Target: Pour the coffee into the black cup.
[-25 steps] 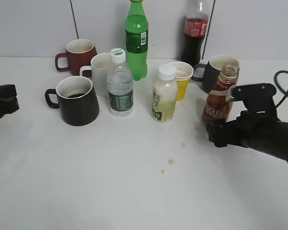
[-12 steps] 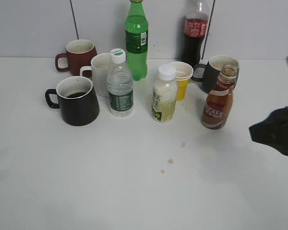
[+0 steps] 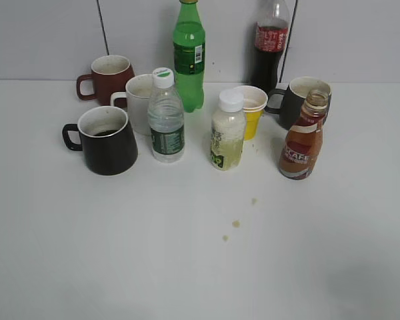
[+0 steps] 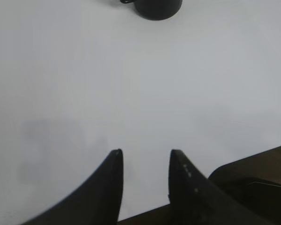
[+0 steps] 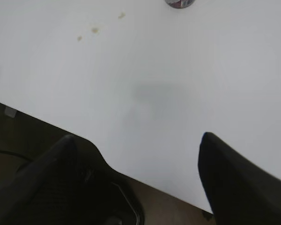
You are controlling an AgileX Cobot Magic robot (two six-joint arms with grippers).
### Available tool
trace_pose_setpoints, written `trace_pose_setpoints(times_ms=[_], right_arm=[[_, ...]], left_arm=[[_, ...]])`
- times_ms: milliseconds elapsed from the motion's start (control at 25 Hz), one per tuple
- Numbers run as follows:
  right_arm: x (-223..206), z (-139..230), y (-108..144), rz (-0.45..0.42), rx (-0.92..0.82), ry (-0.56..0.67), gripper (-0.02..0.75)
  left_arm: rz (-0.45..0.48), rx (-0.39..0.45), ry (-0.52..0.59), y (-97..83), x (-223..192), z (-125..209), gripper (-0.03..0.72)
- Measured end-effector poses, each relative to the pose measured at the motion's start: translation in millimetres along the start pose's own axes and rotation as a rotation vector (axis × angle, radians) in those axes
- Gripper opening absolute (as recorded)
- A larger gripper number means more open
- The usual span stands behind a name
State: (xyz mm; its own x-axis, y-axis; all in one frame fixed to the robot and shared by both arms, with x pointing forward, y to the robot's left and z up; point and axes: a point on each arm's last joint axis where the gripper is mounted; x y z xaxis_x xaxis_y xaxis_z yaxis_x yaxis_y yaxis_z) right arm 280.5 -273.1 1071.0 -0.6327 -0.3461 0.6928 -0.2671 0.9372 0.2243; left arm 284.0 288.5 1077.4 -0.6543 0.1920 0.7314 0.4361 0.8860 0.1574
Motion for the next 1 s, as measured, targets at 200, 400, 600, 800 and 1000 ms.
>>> trace_pose_setpoints(times_ms=[200,400,600,800,1000], right_arm=[[24.0,33.6,-9.8,0.011,0.039,-0.172,0.593],[32.5,47.3,-14.1,0.002,0.064,-0.319,0.593],[30.3,46.8,-14.9,0.006,0.068,-0.338,0.594],[30.3,46.4,-14.9,0.007,0.068,-0.342,0.594],[30.3,46.4,-14.9,0.007,0.068,-0.342,0.593]], left_arm=[[-0.016,0.000,-0.071,-3.6,-3.7,16.1,0.261],[-0.027,-0.001,-0.117,-3.5,-4.7,16.0,0.259],[-0.029,-0.001,-0.120,-3.5,-5.2,16.3,0.259],[-0.030,-0.002,-0.123,-3.4,-5.2,16.0,0.244],[-0.030,-0.002,-0.123,-3.4,-5.2,16.0,0.241]])
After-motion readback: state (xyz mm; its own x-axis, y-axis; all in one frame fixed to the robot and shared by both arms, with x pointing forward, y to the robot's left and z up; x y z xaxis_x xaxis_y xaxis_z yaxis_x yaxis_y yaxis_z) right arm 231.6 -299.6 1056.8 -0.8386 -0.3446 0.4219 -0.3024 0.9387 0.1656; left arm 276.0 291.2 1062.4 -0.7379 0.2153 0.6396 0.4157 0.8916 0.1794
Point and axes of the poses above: a point on each arm's last joint axis where the gripper is mounted, x pointing back along that axis away from the gripper, y along the wrist's bending axis when the last joint is at zero, z = x × y, and after that the axes turned 13 degrees about -x, right-handed
